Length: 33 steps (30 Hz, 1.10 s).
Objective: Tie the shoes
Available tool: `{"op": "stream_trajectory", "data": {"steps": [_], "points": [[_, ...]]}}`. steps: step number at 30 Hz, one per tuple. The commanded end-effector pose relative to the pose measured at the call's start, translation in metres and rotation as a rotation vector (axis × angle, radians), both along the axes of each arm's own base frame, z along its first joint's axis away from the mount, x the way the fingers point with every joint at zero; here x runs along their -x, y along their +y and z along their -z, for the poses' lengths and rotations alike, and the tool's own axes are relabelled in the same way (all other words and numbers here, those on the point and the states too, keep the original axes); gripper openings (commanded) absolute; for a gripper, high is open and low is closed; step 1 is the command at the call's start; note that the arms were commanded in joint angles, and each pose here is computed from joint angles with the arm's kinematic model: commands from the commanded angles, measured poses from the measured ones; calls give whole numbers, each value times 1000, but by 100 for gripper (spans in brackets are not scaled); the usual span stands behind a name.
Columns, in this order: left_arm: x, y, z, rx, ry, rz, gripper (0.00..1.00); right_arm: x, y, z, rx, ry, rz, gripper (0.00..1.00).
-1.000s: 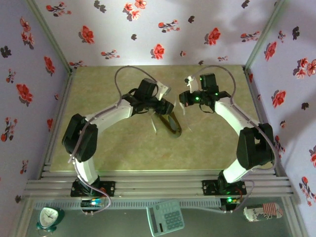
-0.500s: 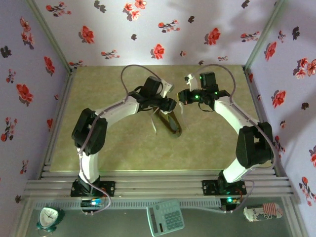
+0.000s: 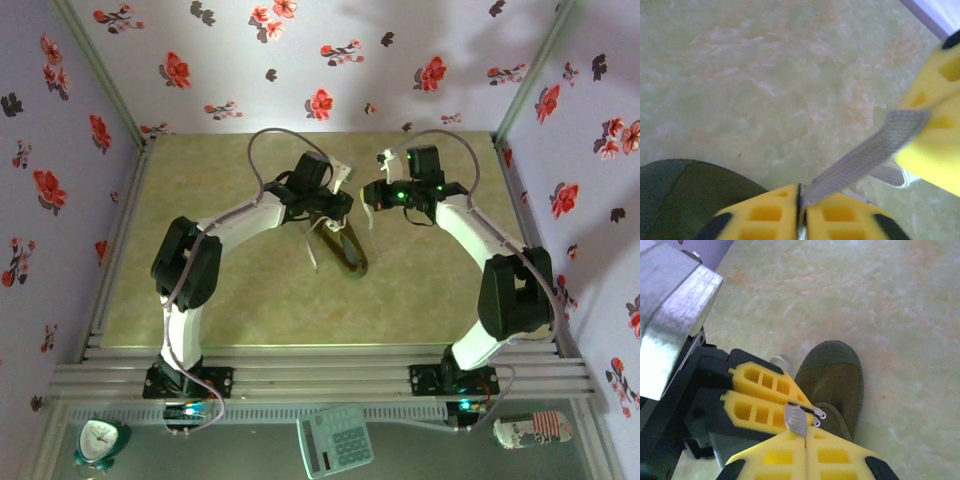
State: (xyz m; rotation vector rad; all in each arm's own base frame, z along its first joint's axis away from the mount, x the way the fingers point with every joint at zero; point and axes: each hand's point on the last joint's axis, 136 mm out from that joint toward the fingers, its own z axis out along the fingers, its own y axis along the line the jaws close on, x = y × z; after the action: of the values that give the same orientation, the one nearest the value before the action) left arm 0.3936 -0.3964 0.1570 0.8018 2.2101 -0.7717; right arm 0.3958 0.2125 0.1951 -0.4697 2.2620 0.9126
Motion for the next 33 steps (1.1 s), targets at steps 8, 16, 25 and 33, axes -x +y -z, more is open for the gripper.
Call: {"op": "stream_trajectory", "data": {"steps": [8,16,25,33], "points": [[-9,8,-20,13,-26,-34,0,-3,-15,40,171,79,32,0],[-5,12,-17,5,19,-30,0,10,-12,49,188,102,17,22],[-1,22,-13,-23,94,-55,0,25,-67,17,273,-75,310,42],[21,24,-4,-30,115,-45,0,53,-81,19,272,-33,394,39]]}}
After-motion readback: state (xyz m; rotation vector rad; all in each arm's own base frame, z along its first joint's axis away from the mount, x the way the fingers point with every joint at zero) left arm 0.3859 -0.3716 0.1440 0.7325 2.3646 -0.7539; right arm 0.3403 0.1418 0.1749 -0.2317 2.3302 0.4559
